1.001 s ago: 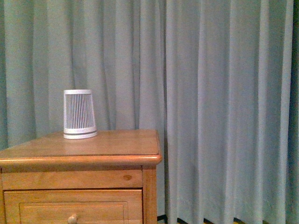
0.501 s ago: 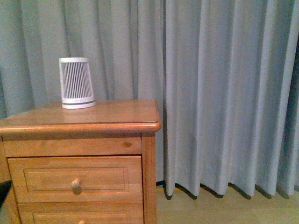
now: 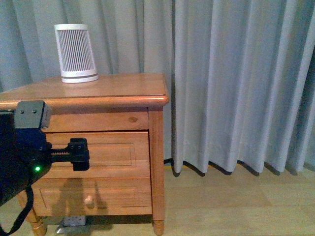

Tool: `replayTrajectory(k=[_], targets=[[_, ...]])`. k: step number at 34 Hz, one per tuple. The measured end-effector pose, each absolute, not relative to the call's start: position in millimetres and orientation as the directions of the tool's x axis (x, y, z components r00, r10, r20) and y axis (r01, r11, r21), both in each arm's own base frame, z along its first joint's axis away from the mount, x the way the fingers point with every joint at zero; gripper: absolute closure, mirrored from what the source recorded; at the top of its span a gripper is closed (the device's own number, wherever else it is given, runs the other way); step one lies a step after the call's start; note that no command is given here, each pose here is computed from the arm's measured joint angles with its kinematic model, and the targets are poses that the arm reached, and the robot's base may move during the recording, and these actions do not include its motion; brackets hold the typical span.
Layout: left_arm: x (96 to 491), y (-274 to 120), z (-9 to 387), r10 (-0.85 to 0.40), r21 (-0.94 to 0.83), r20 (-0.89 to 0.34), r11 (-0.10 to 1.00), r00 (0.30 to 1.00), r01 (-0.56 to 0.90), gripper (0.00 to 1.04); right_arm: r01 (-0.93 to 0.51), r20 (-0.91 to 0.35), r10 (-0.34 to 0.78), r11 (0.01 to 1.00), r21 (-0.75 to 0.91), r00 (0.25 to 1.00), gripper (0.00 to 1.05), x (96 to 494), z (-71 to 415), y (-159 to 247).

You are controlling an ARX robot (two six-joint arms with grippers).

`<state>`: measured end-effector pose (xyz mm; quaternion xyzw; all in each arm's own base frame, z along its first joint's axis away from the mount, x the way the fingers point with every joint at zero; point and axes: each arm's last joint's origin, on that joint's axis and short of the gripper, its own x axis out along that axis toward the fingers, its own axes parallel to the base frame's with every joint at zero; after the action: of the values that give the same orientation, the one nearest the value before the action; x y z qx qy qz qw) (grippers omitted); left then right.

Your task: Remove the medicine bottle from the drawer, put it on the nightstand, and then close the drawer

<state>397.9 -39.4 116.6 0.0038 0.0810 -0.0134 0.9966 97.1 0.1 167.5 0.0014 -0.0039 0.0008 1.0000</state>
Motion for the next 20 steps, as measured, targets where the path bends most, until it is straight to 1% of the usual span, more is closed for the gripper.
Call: replayTrajectory(k=[3, 9, 20], targets=[[414.7, -41.7, 101.9, -0.029, -0.029, -0.177, 0.999, 0.984, 0.025, 0.07, -0.002, 0.008, 0.002, 1.0, 0.003, 1.0, 0.07, 97.1, 167.5, 0.1], [436.4, -46.0, 80.6, -0.046, -0.053, -0.192, 0.998, 0.98, 0.037, 0.07, -0.002, 0.008, 0.002, 1.0, 0.003, 1.0, 0.07, 97.1, 167.5, 0.1], [465.1, -49.3, 49.6, -0.046, -0.039, -0.198, 0.998, 0.979, 0.039, 0.07, -0.002, 0.008, 0.002, 1.0, 0.003, 1.0, 0.07, 97.1, 167.5, 0.1]])
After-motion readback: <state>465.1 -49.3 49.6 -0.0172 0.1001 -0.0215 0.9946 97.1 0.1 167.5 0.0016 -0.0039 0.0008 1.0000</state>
